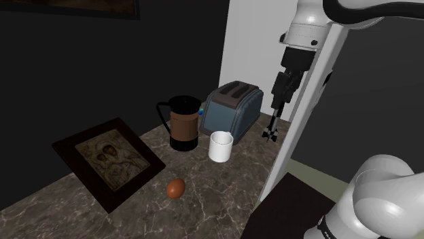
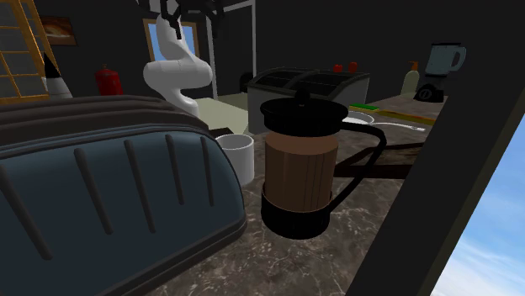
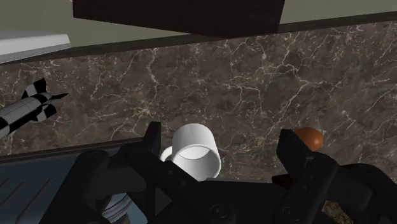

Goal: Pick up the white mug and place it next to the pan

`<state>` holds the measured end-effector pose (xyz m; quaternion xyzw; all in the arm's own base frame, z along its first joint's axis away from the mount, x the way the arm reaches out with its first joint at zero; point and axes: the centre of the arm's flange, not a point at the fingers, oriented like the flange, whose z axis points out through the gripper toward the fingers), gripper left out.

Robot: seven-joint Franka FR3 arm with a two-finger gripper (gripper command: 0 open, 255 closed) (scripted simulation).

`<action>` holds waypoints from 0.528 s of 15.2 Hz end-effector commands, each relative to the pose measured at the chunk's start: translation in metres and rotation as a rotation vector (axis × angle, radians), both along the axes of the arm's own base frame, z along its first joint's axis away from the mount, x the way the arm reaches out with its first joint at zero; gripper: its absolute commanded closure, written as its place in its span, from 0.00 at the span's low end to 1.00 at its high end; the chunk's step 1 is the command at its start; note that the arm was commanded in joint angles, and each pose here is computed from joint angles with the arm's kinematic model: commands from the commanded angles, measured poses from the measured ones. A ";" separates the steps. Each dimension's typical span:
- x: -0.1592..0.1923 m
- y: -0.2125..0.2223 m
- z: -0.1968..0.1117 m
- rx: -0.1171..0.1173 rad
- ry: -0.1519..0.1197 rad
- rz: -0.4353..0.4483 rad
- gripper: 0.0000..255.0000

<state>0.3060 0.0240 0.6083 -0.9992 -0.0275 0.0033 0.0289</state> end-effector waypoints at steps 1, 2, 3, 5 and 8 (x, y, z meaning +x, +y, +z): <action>0.000 0.000 0.000 0.000 0.000 0.000 0.00; 0.007 0.004 -0.010 -0.003 -0.005 -0.002 0.00; 0.013 0.008 -0.020 -0.007 -0.011 -0.004 0.00; 0.027 0.016 -0.041 -0.013 -0.022 -0.008 0.00; 0.048 0.028 -0.071 -0.023 -0.038 -0.014 0.00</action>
